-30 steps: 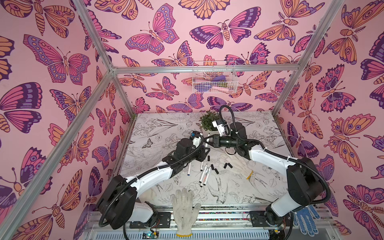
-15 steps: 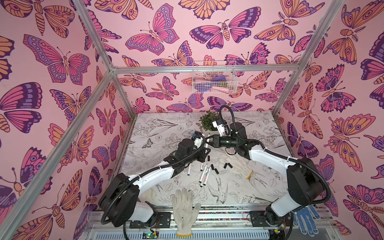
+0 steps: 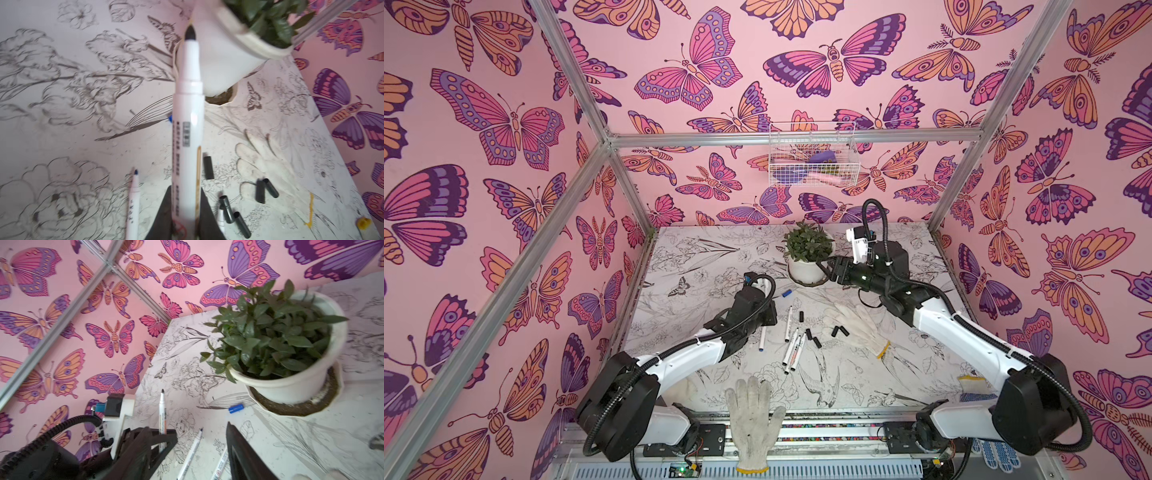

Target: Insert the pens into the pen caps

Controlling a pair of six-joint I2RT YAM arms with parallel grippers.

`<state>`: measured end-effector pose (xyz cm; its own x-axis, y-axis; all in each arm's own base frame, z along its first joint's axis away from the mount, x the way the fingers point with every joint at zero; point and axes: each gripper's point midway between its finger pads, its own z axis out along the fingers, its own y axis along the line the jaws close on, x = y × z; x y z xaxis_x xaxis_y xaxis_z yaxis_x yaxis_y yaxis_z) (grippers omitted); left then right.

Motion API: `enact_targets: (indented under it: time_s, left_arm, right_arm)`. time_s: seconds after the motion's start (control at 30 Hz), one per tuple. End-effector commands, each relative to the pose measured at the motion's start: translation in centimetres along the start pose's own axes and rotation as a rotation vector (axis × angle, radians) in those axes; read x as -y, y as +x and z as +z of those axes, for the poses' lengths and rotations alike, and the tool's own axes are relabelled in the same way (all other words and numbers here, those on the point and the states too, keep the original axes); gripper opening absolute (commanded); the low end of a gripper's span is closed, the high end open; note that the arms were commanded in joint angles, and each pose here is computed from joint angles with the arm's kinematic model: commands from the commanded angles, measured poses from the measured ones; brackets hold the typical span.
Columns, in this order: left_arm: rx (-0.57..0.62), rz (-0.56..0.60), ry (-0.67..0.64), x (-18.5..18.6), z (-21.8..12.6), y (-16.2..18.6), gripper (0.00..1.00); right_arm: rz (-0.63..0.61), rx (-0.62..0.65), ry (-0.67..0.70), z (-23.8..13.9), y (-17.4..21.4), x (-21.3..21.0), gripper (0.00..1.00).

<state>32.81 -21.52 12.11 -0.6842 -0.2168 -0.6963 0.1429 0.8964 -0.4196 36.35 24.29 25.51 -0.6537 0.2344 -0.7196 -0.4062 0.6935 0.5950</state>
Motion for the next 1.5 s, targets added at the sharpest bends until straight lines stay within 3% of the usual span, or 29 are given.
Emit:
enact_targets:
  time_s: [0.0,0.1,0.23,0.33,0.4,0.47,0.67,1.1,1.47]
  left_arm:
    - [0.013,-0.034,-0.055,-1.4,-0.3,0.1,0.0]
    - [0.008,-0.036,-0.053,-1.4,0.0,0.3,0.0]
    - [-0.002,-0.026,-0.037,-1.0,0.2,0.4,0.0]
    - [-0.003,-0.022,-0.031,-0.9,0.2,0.3,0.0]
    - [0.001,-0.024,-0.034,-0.9,0.2,0.2,0.0]
    - [0.003,-0.023,-0.036,-1.0,0.2,0.2,0.0]
    - [-0.005,-0.037,-0.041,-1.2,0.2,0.6,0.0]
    - [-0.011,-0.023,-0.021,-0.8,0.2,0.6,0.0]
    - [0.011,-0.003,-0.016,-0.8,-0.5,0.2,0.0]
  right_arm:
    - [-0.055,-0.254,0.174,-0.1,7.0,3.5,0.57]
    - [-0.092,-0.368,0.252,-0.4,10.7,4.6,0.57]
    - [0.025,-0.391,0.426,-0.8,13.0,8.3,0.51]
    - [0.007,-0.426,0.551,-1.7,13.4,10.4,0.5]
    - [-0.014,-0.533,0.591,-2.2,14.8,11.1,0.5]
    - [-0.028,-0.66,0.575,-2.5,16.7,11.1,0.49]
    - [-0.011,-0.789,0.527,-3.3,19.3,10.7,0.47]
    - [0.01,-0.819,0.569,-0.5,19.5,12.1,0.45]
    - [0.027,-0.839,0.604,0.5,20.2,13.2,0.38]
